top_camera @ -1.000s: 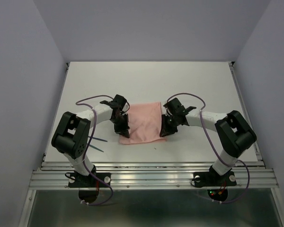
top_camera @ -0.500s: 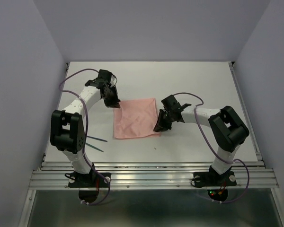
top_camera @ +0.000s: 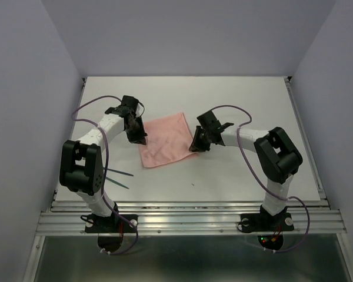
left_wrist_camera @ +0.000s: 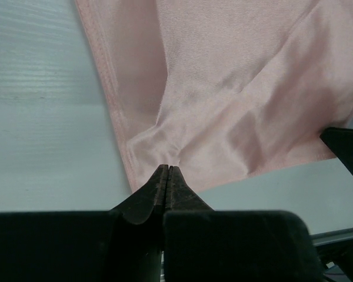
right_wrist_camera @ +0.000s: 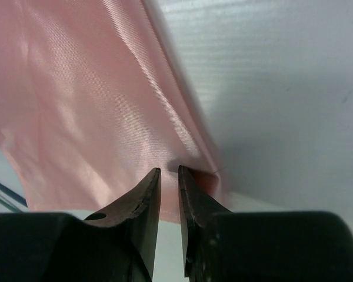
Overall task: Fold the napkin into a case and place the utensils inside
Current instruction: Smooth out the square-folded napkin at the center of the board.
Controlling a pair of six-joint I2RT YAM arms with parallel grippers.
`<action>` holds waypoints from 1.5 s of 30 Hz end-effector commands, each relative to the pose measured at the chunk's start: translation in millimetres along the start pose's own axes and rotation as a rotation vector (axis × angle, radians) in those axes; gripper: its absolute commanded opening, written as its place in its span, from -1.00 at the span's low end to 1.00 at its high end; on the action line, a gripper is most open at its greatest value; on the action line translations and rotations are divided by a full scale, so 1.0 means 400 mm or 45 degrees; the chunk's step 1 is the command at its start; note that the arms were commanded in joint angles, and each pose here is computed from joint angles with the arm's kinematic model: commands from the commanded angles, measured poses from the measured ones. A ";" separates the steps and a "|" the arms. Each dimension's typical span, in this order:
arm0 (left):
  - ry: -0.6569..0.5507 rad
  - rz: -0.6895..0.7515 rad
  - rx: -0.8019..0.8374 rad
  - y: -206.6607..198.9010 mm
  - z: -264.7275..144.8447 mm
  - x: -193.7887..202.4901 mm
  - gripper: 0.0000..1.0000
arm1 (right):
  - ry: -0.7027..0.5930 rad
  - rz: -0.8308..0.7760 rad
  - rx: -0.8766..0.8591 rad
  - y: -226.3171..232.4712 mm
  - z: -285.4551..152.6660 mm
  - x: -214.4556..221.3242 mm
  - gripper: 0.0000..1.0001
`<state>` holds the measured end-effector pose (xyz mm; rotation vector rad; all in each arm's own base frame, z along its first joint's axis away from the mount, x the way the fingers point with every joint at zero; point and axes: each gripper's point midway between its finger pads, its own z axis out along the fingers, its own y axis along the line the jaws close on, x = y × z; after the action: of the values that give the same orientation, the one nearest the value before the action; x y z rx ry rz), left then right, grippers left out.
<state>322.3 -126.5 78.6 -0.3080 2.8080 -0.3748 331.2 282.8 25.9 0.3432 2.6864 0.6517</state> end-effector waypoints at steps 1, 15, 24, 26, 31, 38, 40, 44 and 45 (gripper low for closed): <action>-0.110 0.014 0.036 -0.025 -0.059 -0.048 -0.85 | -0.115 -0.136 0.060 -0.001 0.004 -0.082 -0.52; -0.132 -0.003 0.041 -0.026 -0.063 -0.053 -0.85 | -0.219 -0.368 -0.099 0.206 0.111 -0.270 -0.52; -0.126 -0.020 0.068 -0.029 -0.053 -0.040 -0.85 | -0.238 -0.241 0.084 0.129 0.252 -0.304 -0.53; -0.133 -0.019 0.068 -0.027 -0.053 -0.038 -0.85 | -0.310 -0.148 0.195 0.065 0.236 -0.321 -0.53; -0.104 0.001 0.071 -0.021 -0.038 -0.020 -0.84 | -0.408 0.057 0.304 -0.073 0.145 -0.295 -0.56; -0.049 0.039 0.078 -0.025 -0.010 0.006 -0.75 | -0.412 0.106 0.260 -0.103 0.072 -0.235 -0.56; -0.052 0.038 0.084 -0.026 -0.004 0.010 -0.65 | -0.391 0.073 0.221 -0.081 0.066 -0.236 -0.53; -0.049 0.034 0.076 -0.019 0.010 0.021 -0.48 | -0.404 -0.011 0.120 -0.011 0.028 -0.270 -0.42; -0.048 0.039 0.071 -0.019 0.014 0.024 -0.38 | -0.412 -0.039 0.073 0.019 0.007 -0.282 -0.41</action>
<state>316.5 -134.6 72.5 -0.2850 2.7757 -0.4292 438.7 243.6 31.8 0.5035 2.3964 0.4134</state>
